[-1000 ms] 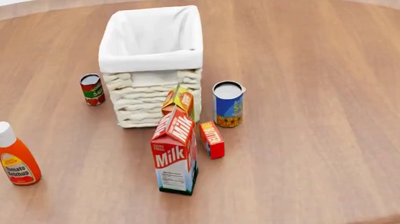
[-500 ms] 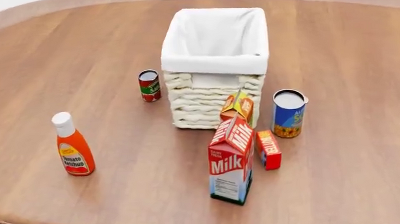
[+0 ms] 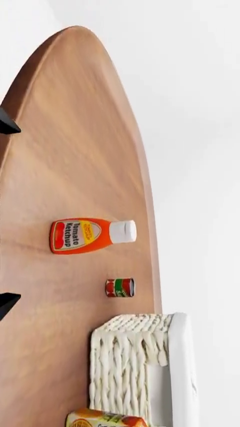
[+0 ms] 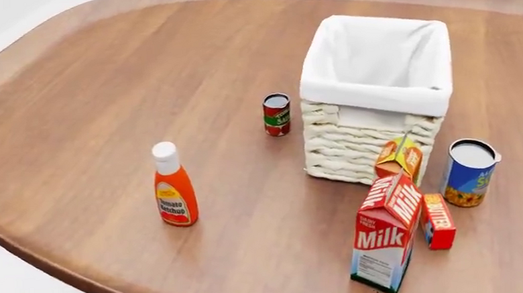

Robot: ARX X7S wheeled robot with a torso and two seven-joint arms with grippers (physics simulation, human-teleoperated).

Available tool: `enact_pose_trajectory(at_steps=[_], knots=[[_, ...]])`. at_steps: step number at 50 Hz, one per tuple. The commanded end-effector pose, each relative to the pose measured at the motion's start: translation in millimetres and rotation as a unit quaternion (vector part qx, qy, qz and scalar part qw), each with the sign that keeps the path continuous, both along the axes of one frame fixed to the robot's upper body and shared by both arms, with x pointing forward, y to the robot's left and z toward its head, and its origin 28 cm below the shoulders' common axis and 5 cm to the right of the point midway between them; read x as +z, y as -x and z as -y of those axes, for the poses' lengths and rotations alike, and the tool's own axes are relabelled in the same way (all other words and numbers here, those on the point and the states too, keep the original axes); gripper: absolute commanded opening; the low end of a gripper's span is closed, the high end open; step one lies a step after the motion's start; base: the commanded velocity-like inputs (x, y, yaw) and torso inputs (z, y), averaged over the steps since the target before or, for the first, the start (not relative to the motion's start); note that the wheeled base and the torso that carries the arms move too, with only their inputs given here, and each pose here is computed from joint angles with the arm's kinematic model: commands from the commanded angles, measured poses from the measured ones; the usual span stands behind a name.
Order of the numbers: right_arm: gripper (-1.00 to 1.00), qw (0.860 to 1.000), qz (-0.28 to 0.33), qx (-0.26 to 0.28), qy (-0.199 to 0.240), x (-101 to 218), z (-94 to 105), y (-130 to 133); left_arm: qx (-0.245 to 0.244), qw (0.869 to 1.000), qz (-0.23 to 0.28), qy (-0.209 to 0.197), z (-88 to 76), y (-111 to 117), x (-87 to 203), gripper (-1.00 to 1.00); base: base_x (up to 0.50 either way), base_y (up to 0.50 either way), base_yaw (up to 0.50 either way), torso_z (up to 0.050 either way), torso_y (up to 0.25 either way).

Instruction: Pick up the butter and put it in the basket.

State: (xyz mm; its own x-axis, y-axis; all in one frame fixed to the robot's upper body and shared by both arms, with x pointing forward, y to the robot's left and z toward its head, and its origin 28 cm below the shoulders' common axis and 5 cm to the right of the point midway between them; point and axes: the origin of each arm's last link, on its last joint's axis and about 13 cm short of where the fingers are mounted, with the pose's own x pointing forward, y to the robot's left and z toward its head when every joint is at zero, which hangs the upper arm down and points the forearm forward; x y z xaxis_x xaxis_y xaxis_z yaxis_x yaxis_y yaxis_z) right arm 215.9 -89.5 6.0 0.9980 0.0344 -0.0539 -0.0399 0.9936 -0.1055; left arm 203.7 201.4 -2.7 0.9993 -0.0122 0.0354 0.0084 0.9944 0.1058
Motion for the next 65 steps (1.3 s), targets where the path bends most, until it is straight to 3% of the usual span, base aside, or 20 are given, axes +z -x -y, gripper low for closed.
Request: enact_pose_trajectory(at_steps=[1,5,10,50,54,57,60,65], knots=[[1.00,1.000,0.008,-0.001,0.000,3,0.5,-4,0.000,1.000,-0.006,0.014,2.8,-3,2,1.00,0.07,0.02,0.50,0.000,0.000],[1.00,1.000,-0.001,0.007,0.001,3,-0.1,-3,-0.001,1.000,-0.006,0.014,2.7,-3,3,1.00,0.02,0.01,0.12,0.000,0.000],[1.00,0.999,0.013,0.011,-0.034,6,0.6,-2,-0.001,1.000,-0.007,0.013,2.9,-3,3,1.00,0.05,-0.14,0.00,0.000,0.000],[1.00,0.999,0.024,0.010,-0.025,9,-0.9,-3,0.002,1.000,-0.007,0.018,0.2,-7,6,1.00,0.16,-0.47,0.00,0.000,0.000],[1.00,0.999,0.028,-0.007,-0.019,11,1.4,-2,0.030,0.999,-0.003,0.029,-9.4,-21,24,1.00,0.00,-0.01,0.00,0.000,0.000],[1.00,0.999,0.034,0.008,-0.042,13,0.6,-1,0.066,0.996,-0.006,0.057,-26.2,-34,57,1.00,0.00,0.00,0.00,0.000,0.000],[1.00,0.999,0.034,0.011,-0.035,13,-0.7,-1,0.082,0.994,0.000,0.078,-42.5,-38,86,1.00,0.37,0.06,0.00,0.000,0.000],[1.00,0.999,0.033,0.011,-0.031,13,-0.9,0,0.086,0.994,0.001,0.074,-46.1,-37,94,1.00,0.50,0.07,0.00,0.000,0.000]])
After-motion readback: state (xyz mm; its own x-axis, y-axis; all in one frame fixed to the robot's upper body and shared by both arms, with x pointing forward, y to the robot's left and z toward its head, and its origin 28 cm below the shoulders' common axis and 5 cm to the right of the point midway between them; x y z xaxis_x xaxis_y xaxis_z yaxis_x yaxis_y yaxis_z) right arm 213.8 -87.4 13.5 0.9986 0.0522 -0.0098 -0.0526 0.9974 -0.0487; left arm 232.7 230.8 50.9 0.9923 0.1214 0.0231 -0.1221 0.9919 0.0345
